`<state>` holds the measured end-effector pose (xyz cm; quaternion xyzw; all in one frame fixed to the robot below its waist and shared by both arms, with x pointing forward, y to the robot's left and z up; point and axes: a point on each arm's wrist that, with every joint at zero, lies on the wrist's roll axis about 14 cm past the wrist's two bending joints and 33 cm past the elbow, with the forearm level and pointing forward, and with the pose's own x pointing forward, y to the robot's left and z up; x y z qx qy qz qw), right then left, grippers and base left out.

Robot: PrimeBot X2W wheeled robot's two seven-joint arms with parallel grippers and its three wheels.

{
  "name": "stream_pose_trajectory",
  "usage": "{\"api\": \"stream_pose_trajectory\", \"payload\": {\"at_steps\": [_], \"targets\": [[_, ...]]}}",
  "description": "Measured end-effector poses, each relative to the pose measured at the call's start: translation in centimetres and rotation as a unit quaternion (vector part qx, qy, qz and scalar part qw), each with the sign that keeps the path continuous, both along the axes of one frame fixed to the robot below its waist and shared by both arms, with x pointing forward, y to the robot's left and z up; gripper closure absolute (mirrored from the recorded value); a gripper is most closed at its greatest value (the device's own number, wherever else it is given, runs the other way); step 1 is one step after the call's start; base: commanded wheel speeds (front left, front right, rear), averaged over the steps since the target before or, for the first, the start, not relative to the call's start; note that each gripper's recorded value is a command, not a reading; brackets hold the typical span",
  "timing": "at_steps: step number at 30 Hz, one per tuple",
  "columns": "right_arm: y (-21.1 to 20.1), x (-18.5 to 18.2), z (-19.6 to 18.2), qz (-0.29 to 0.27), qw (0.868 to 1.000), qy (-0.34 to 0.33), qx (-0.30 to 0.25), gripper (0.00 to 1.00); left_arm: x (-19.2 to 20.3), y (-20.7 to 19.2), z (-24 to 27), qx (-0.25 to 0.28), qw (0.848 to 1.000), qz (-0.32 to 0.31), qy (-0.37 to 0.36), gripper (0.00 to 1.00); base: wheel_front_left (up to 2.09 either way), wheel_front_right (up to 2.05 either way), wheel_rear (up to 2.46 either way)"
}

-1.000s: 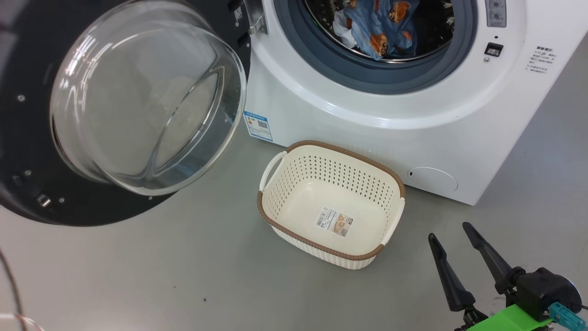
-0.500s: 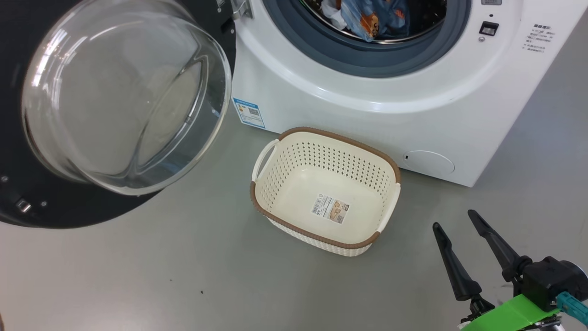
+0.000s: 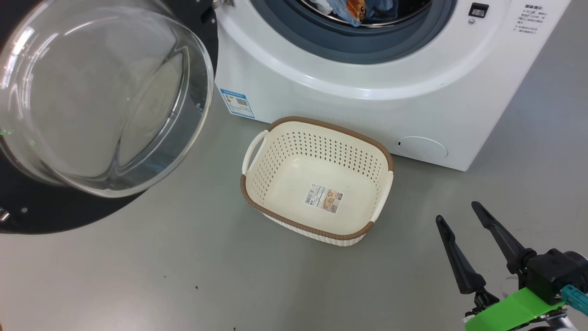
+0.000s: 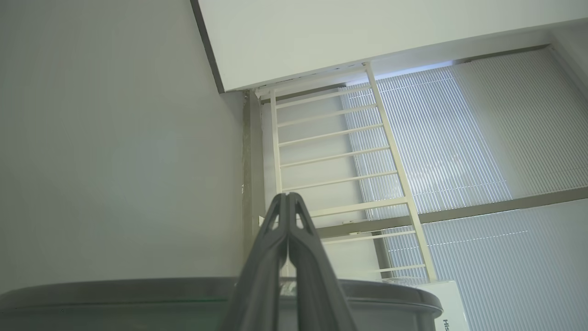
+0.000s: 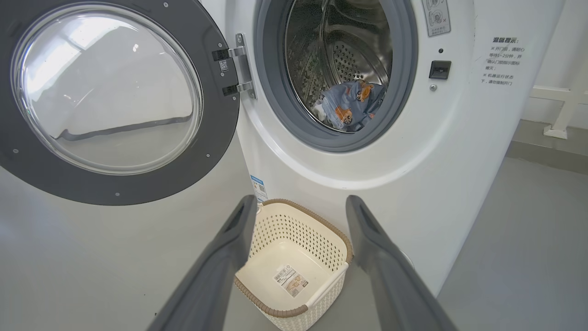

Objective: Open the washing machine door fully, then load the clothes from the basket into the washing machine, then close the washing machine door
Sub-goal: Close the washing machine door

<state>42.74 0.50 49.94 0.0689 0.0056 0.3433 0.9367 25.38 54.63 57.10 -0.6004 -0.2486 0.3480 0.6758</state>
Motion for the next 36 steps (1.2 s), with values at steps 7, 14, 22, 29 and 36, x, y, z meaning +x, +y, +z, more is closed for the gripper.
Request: {"api": "stream_pose_trajectory", "payload": {"at_steps": [7,14,22,29,36], "targets": [[-0.5,0.0,-0.3,-0.003,1.0,0.002,-0.004,0.0,1.5,-1.1,-2.4,-0.019,0.998,-0.041,0.036,1.0,0.0,0.0,0.0],[-0.5,0.3,-0.1,-0.002,1.0,-0.002,-0.002,0.0,2.8,-1.7,-3.0,-0.017,0.996,-0.064,0.051,1.0,0.0,0.0,0.0],[-0.7,0.3,-0.2,-0.003,1.0,-0.001,-0.003,0.0,3.1,-2.1,-3.6,-0.024,0.995,-0.083,0.058,1.0,0.0,0.0,0.0],[-0.6,0.3,0.0,-0.002,1.0,-0.002,-0.002,0.0,3.4,-2.7,-3.4,-0.026,0.991,-0.12,0.051,1.0,0.0,0.0,0.0],[-0.4,0.3,0.3,-0.001,1.0,-0.006,-0.001,0.0,4.1,-4.1,-2.5,-0.032,0.983,-0.18,0.025,1.0,0.0,0.0,0.0]]}}
